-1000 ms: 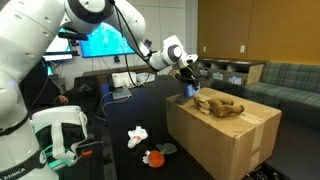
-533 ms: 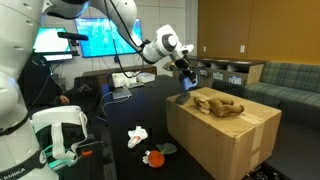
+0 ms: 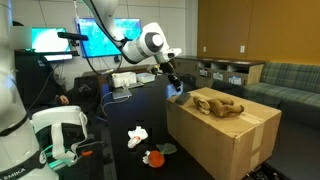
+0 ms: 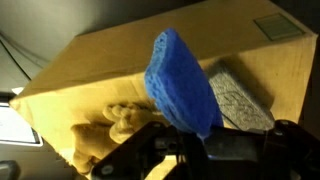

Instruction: Put the white towel on the table, the then moose on the box, then the blue sponge on the table, then the turnip plushie on the box, then the duster on the table, and lastly, the white cloth on the box

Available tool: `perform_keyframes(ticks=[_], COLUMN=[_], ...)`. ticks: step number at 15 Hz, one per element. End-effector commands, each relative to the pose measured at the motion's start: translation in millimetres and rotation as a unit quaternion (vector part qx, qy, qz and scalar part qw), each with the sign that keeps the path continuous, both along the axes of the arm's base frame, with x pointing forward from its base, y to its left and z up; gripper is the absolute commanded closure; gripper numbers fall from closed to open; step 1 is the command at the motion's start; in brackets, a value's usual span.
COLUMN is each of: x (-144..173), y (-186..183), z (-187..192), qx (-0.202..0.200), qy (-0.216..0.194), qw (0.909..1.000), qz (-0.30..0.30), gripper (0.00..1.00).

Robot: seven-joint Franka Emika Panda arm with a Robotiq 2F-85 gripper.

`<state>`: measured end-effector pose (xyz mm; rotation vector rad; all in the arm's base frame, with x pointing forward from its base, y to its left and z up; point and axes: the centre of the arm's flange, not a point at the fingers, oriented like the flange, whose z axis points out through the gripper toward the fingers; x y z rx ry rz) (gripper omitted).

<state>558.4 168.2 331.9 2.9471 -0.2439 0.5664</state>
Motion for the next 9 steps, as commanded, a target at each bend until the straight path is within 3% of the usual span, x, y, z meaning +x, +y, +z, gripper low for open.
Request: perform_keyframes(ticks=[1, 5, 9], x=[-63.4, -98.2, -113.4], y=[-28.5, -47.5, -55.3], z=[-7.1, -52.6, -119.6], qx=[0.006, 0.005, -0.019], qy=[0.028, 0.080, 0.115], qw=[0.9996, 0.9967, 0.9921], qz=[-0.009, -0.013, -0.046], gripper=[1.00, 1.00, 1.00])
